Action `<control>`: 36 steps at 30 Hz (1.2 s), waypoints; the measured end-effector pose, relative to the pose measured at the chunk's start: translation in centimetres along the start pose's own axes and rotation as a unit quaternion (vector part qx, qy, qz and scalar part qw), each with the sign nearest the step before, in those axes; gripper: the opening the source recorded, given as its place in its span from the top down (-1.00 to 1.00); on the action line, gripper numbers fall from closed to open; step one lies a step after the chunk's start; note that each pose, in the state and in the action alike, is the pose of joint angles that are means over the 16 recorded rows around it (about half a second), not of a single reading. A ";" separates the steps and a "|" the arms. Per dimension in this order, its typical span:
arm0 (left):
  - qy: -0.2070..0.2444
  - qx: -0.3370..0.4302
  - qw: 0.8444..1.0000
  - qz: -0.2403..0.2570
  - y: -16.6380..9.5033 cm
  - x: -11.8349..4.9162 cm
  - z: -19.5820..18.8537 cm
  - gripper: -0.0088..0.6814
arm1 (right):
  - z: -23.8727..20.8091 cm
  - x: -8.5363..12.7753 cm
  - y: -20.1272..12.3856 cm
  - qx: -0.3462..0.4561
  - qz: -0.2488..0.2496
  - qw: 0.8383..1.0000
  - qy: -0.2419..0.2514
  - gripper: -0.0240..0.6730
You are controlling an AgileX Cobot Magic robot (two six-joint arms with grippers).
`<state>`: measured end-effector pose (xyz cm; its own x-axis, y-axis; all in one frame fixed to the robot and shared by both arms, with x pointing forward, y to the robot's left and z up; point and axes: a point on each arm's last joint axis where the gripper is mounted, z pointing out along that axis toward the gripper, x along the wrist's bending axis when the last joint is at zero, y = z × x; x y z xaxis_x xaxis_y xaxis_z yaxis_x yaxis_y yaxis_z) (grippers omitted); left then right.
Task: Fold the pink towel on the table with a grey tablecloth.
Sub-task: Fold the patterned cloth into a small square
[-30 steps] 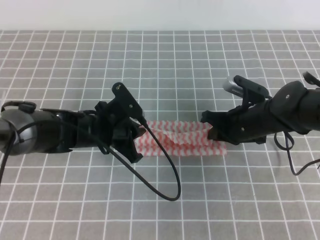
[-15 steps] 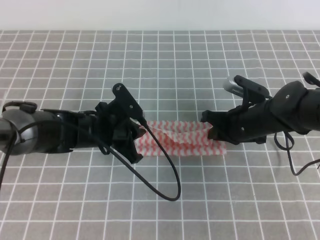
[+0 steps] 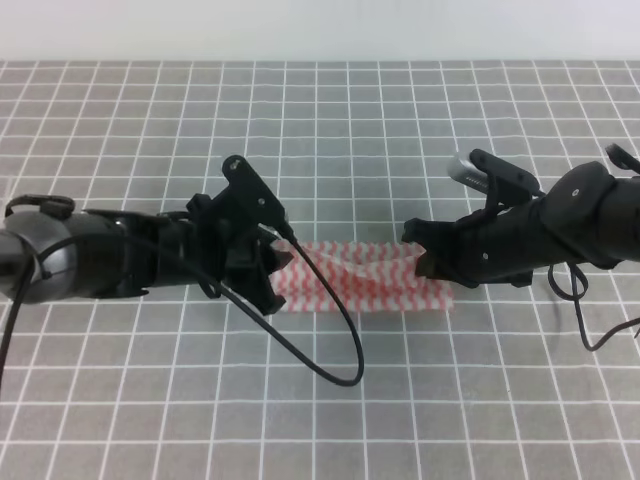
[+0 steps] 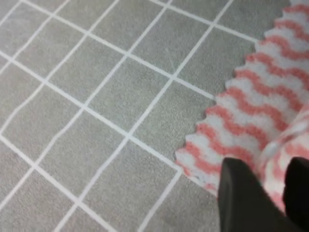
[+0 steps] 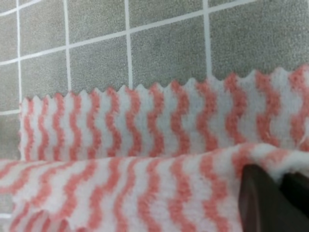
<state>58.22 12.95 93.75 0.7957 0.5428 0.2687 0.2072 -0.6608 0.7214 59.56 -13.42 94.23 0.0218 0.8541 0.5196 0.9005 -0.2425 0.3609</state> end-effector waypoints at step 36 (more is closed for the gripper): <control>0.000 -0.046 0.994 -0.098 2.3 0.7 -1.4 0.55 | -0.5 0.0 2.1 -0.090 0.042 0.995 0.003 0.29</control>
<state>58.48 12.51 96.50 0.7449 0.6568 0.1167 0.3054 -0.4913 0.8157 61.23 -14.13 95.42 0.0904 0.8249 0.5580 0.8033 -0.3916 0.4487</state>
